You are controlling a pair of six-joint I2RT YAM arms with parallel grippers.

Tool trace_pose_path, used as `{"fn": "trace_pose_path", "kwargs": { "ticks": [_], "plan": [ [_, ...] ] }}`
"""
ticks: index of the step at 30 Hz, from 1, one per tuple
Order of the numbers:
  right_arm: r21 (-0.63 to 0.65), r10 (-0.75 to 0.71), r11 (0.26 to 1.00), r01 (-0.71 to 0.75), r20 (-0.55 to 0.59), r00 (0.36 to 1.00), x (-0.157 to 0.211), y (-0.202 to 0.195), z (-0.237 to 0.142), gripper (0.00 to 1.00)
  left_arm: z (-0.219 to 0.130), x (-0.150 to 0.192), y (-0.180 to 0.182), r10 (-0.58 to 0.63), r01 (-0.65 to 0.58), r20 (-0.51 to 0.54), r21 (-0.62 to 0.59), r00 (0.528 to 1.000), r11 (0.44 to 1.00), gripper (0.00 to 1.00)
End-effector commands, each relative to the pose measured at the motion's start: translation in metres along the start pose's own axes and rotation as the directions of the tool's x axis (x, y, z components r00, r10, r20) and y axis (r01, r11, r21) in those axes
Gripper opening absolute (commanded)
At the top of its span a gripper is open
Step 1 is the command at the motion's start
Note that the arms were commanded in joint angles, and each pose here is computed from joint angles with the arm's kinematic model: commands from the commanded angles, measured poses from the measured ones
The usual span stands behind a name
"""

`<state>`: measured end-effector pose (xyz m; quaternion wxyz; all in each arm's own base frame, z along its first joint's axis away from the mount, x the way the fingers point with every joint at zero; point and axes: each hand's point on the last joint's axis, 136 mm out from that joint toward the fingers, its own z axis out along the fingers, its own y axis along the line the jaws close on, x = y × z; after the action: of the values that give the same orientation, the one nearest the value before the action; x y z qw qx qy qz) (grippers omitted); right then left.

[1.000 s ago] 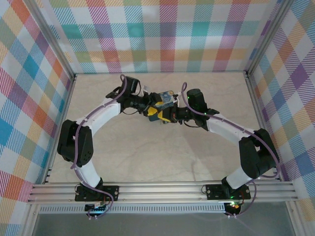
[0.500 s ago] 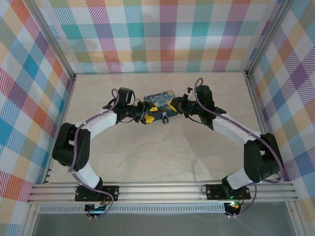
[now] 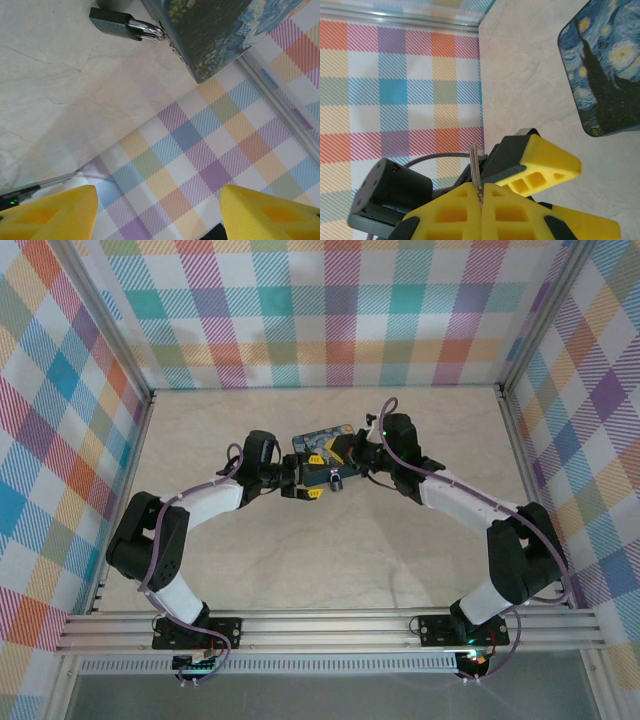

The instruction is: Unlock a padlock with a key

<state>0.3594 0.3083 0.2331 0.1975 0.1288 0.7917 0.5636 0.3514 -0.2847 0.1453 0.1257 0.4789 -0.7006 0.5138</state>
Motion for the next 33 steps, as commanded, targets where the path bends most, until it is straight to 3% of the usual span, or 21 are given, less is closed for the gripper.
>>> {"fn": "trace_pose_path", "kwargs": {
  "ticks": [1,18,27,33],
  "plan": [
    [-0.048,-0.096,0.994,0.097,0.012,0.995,0.0,0.015,0.004,0.0,-0.006,0.015,-0.025,-0.018,0.019,-0.013,0.07,1.0,0.997,0.65],
    [-0.043,-0.132,0.99,0.132,0.006,0.991,0.015,-0.002,0.021,0.0,-0.014,0.029,-0.056,-0.025,0.032,-0.04,0.182,0.999,0.983,0.5],
    [-0.039,-0.126,0.991,0.126,0.003,0.992,0.018,-0.008,0.02,0.0,-0.016,0.023,-0.049,-0.042,0.046,-0.027,0.186,0.999,0.982,0.22],
    [-0.037,-0.112,0.993,0.113,0.008,0.994,0.019,-0.013,0.02,0.0,-0.018,0.023,-0.05,-0.034,0.038,-0.025,0.185,0.999,0.982,0.11]
  ]
}}
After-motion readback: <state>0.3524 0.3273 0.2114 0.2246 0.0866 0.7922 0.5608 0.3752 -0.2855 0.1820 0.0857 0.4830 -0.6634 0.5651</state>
